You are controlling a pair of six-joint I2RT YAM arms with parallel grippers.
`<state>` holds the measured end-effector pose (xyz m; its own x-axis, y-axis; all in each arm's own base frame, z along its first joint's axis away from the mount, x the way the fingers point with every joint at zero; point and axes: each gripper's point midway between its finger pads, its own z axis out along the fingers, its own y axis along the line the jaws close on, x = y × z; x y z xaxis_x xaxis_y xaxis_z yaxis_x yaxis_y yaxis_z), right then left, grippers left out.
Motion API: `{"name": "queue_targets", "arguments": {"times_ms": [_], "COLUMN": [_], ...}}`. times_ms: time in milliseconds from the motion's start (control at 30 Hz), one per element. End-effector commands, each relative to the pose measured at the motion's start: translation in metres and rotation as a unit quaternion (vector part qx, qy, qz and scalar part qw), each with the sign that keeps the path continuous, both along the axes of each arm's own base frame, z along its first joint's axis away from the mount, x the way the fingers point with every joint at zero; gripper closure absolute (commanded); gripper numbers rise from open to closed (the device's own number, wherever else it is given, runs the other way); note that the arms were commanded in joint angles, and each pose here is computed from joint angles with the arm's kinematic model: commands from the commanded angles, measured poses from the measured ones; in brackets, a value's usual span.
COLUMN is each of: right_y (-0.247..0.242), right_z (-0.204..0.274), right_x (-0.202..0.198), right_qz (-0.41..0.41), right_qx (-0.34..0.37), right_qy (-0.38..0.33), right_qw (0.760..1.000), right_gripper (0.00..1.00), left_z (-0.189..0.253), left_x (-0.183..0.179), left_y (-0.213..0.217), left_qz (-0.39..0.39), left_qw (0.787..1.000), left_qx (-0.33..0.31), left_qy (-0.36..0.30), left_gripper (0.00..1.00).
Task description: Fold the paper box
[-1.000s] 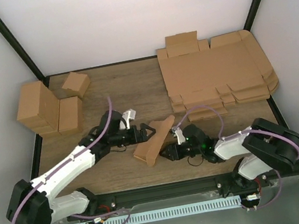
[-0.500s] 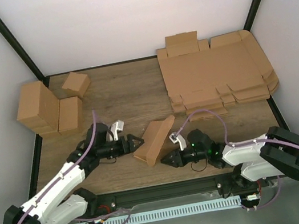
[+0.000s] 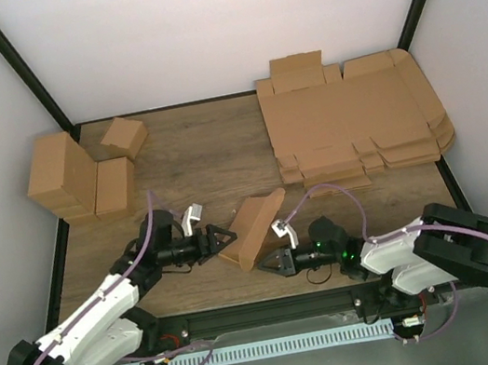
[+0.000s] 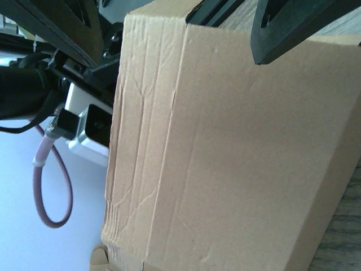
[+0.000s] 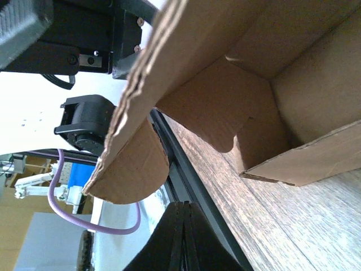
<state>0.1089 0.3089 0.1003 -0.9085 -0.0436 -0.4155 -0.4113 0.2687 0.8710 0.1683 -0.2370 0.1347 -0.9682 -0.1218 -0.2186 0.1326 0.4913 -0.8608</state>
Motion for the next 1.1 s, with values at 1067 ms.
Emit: {"name": "queue_targets", "arguments": {"times_ms": [1067], "right_y": [0.023], "right_z": [-0.008], "right_x": [0.007], "right_qz": [-0.065], "right_qx": [0.052], "right_qy": [0.151], "right_qw": [0.985], "right_gripper": [0.99], "left_z": [-0.014], "left_x": [0.014], "left_y": [-0.019], "left_qz": [-0.008], "left_qw": [0.999], "left_qx": [-0.044], "left_qy": [0.013], "left_gripper": [0.26]}}
